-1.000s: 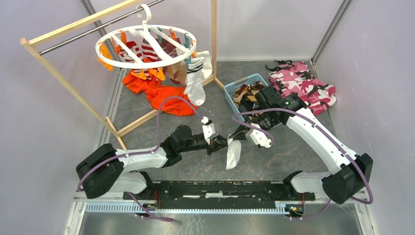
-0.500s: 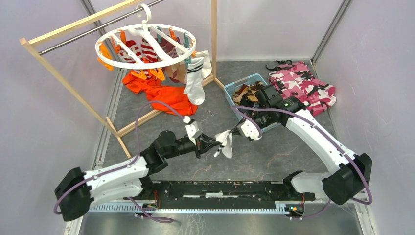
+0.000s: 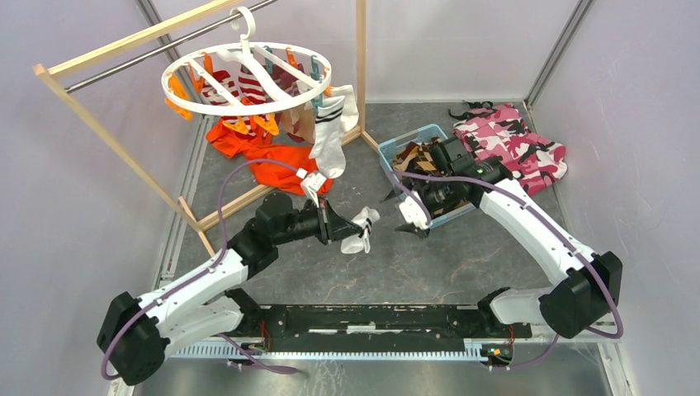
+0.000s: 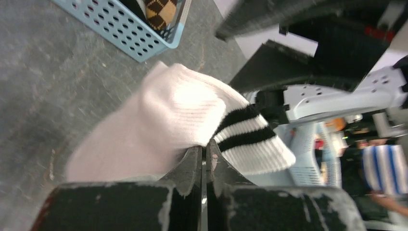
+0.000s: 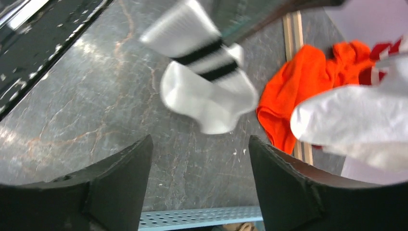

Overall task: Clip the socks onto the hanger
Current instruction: Adjust the sock.

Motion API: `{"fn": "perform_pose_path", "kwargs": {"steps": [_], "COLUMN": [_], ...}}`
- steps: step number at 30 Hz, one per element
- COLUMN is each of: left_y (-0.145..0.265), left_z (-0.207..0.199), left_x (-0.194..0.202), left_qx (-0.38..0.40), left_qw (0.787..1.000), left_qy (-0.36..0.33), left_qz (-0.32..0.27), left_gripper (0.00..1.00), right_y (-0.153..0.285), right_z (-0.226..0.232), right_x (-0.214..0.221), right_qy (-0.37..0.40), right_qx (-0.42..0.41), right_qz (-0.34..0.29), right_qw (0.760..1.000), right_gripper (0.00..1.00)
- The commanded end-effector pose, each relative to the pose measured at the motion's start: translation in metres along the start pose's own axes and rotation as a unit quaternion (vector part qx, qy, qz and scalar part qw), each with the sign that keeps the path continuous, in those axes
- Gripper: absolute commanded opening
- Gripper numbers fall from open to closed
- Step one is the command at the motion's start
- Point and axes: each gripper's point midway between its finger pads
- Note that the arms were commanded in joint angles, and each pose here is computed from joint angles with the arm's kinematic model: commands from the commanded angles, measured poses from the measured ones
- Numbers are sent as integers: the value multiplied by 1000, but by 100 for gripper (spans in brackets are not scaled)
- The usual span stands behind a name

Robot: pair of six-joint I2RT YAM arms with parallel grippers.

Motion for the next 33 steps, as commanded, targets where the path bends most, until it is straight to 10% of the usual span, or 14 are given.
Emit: {"fn": "perform_pose_path", "kwargs": {"steps": [1,33], "left_y": [8,25], "left_z": [-28,-70], "left_x": [-8,-32], "left_qx": [64,225], "left_qw": [987,945], "left_qy": [142,234], "left_qz": [39,36], "left_gripper": [2,2], "right_y": [7,-24], "right_z": [32,15], "right_x": [-32,-45], "right_qy": [136,282], "right_qx": [-55,-32], "right_qz": [-56,-63], "right_qw": [988,957], "right_gripper": [81,87]}}
Point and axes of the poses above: each gripper's point midway between its finger pads, its own y axis back along the fingers, its own z axis along the line the jaws close on, x = y × z, and after that the axes turned 2 degrees about y, right-handed
